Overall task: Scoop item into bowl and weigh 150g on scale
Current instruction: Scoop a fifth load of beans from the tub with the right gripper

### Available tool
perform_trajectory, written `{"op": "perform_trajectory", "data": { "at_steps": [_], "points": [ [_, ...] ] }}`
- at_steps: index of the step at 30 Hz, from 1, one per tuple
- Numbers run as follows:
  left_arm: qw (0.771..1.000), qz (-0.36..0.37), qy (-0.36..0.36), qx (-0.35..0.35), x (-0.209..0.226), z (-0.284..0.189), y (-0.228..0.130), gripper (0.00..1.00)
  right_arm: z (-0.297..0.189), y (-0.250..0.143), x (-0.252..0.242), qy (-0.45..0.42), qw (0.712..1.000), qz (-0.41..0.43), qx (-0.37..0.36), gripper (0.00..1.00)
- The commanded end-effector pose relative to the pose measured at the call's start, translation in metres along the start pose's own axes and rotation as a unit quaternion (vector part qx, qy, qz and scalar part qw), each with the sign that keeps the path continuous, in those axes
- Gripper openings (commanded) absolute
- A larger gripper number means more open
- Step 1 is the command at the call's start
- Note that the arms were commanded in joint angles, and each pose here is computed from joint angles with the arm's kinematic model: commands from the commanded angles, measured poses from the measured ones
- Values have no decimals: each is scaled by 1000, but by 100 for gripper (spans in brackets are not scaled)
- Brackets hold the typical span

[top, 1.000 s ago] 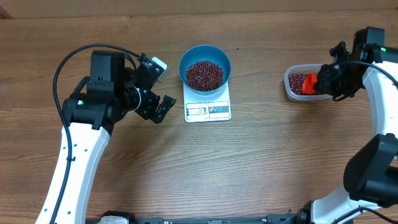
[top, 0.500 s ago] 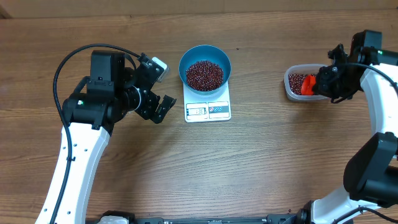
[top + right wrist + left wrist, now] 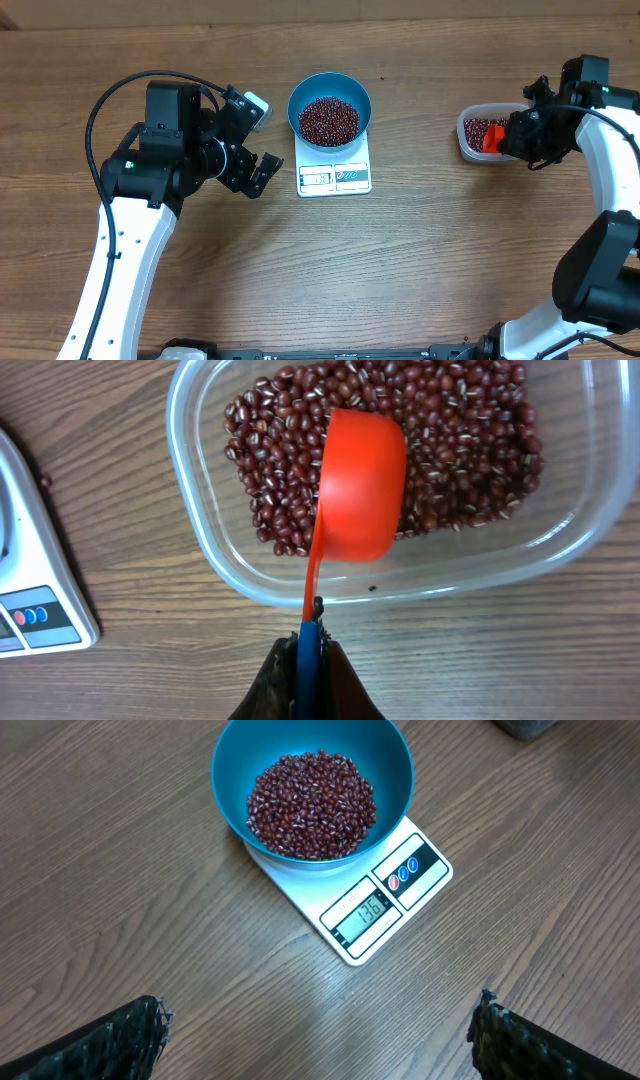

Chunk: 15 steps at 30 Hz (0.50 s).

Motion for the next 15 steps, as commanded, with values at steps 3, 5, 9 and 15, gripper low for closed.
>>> {"op": "perform_trajectory", "data": {
  "at_steps": [3, 5, 9, 15],
  "points": [
    [1000, 11, 0, 3, 2, 2, -1, 100, 10, -8, 6, 43, 999, 0, -4, 4],
    [1000, 11, 0, 3, 2, 2, -1, 100, 14, -9, 9, 59, 998, 0, -7, 4],
    [1000, 11, 0, 3, 2, 2, -1, 99, 13, -5, 15, 90, 996, -2, -19, 4],
    [1000, 11, 0, 3, 2, 2, -1, 100, 8, -1, 16, 135, 990, 4, -40, 4]
  ]
}}
Point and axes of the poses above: each gripper's point midway between its finger pads, its own z axis out along the fingers, its own x axis along the line the jaws close on, y = z × x, the point moved 7 cm from there along -z, back along the fingers, and after that the axes turned 9 degrees about -z, right-handed, at the moved point
